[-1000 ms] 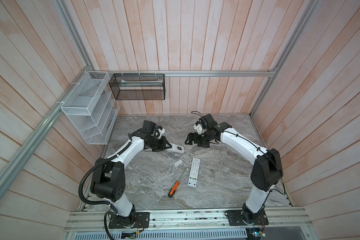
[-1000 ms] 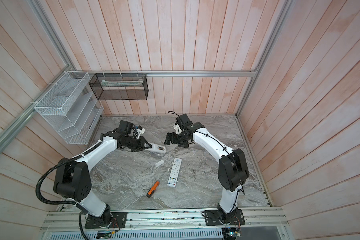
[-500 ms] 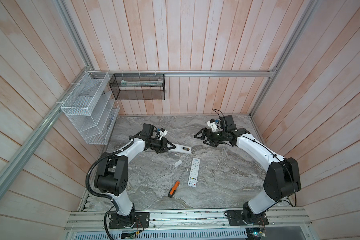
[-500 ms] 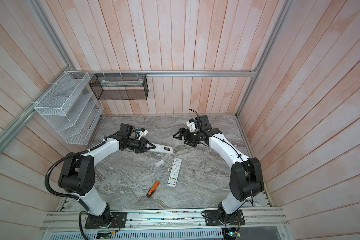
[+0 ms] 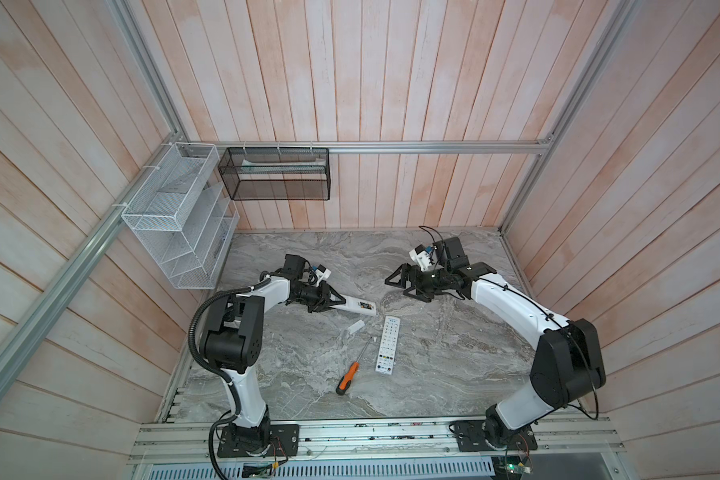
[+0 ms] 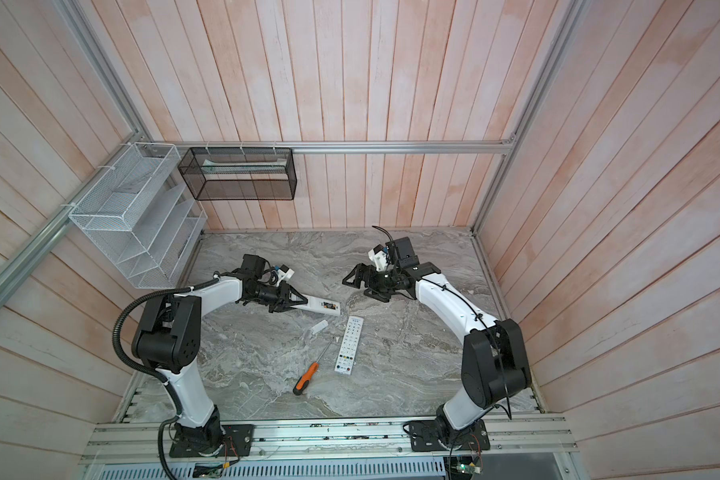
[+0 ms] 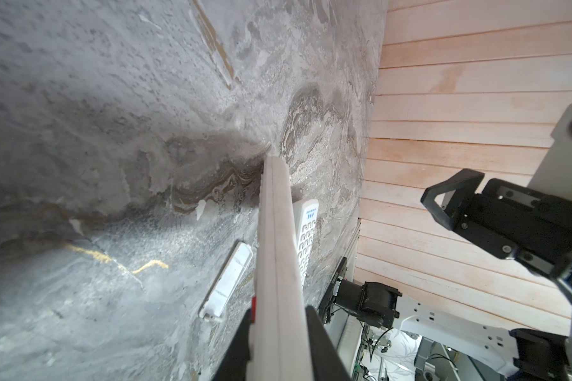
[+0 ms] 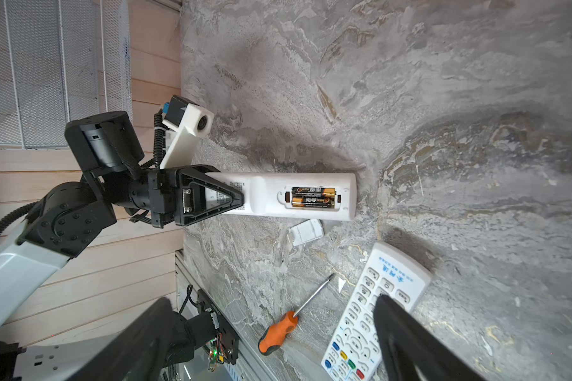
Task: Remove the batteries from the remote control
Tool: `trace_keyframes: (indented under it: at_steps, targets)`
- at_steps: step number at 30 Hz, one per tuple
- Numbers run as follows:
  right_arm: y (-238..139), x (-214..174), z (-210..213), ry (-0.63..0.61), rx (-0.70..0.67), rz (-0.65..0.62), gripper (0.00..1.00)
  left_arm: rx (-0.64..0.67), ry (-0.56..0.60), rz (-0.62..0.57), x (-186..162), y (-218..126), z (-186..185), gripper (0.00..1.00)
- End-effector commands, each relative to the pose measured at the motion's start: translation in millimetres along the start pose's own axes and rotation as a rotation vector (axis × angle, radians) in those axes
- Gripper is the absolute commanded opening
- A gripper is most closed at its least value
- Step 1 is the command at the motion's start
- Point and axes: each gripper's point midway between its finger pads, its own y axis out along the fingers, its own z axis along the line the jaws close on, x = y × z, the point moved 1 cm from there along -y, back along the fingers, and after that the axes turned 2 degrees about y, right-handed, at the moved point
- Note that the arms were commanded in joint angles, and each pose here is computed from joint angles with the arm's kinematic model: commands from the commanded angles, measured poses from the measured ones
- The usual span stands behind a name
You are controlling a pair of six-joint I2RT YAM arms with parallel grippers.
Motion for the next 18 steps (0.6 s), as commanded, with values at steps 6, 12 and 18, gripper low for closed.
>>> trace_keyframes:
  at_steps: [6,12,18]
  targets:
    - [-2,-3,0,-0.004,-0.024,-0.004,0.96,0.028,-0.009,0.004,-3,-3,17,0.56]
    - [1,-3,-8,0.007,-0.091,0.009,0.96,0.07,-0.024,-0.02,0,-11,26,0.87]
    - [1,-4,-24,0.034,-0.181,0.018,0.96,0.115,-0.025,-0.027,-2,-15,31,1.0]
